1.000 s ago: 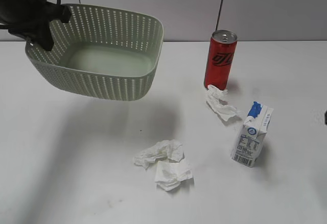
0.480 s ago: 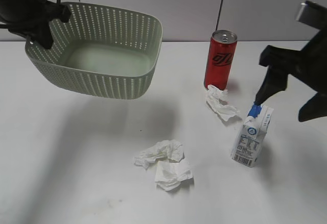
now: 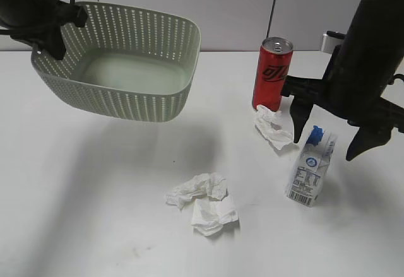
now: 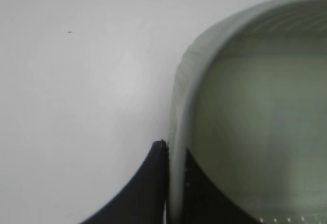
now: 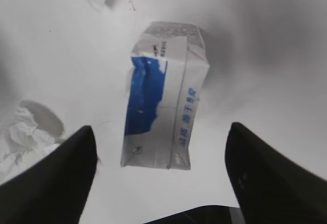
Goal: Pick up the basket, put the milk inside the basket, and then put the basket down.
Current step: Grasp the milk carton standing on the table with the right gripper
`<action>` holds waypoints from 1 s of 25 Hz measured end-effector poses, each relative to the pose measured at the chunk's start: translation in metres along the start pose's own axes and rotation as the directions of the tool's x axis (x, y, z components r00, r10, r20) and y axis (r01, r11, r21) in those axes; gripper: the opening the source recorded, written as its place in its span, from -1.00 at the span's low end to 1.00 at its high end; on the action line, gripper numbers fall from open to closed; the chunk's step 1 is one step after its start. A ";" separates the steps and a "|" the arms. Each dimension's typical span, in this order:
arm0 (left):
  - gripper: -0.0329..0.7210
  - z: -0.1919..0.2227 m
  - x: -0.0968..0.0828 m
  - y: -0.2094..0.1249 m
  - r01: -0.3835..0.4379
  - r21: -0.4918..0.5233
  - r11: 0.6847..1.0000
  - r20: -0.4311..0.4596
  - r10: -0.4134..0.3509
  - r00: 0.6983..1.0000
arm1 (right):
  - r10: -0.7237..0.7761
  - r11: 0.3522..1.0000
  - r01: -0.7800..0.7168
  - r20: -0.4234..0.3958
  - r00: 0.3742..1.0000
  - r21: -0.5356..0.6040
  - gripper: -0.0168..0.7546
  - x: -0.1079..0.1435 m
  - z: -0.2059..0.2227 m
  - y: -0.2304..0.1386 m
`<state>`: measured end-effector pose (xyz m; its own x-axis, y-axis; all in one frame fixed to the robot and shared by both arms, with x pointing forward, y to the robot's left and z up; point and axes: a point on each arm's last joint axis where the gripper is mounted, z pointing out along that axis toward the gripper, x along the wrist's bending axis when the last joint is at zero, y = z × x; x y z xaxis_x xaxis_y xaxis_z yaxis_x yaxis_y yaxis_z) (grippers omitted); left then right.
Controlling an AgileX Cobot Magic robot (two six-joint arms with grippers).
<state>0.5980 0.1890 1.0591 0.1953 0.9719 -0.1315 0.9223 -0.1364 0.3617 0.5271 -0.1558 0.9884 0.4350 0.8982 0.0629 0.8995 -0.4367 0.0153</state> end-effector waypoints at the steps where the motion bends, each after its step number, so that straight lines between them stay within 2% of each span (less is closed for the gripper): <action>1: -0.91 0.000 0.000 0.000 0.000 0.000 1.000 0.000 0.000 1.000 | 0.011 1.000 -0.011 0.008 1.000 0.004 0.58 0.000 0.002 0.001; 8: -0.91 0.000 0.000 0.000 -0.001 -0.002 1.000 -0.001 0.001 1.000 | 0.022 0.999 -0.024 0.064 0.998 0.038 0.58 0.003 0.027 0.005; 13: -0.91 0.000 0.000 0.000 0.001 -0.002 1.000 0.001 -0.001 1.000 | 0.022 0.999 -0.024 0.064 0.998 0.036 0.56 0.006 0.037 0.007; 16: -0.91 0.000 0.000 0.000 0.001 -0.002 1.000 0.001 -0.001 1.000 | 0.021 0.998 -0.026 0.083 0.996 0.051 0.41 0.007 0.045 0.008; 22: -0.91 0.000 0.000 -0.001 0.001 0.006 1.000 0.001 -0.001 1.000 | 0.021 0.998 -0.027 0.094 0.995 0.063 -0.17 0.008 0.050 0.008; 25: -0.91 0.000 0.000 -0.001 0.001 0.016 1.000 0.001 -0.001 1.000 | 0.021 0.998 -0.027 0.092 0.996 0.061 -0.17 0.008 0.050 0.008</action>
<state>0.5967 0.1892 1.0586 0.1945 0.9719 -0.1325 0.9276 -0.1383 0.3470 0.5399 -0.1495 0.9395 0.4557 0.8896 -0.0288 0.8884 -0.4566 -0.0474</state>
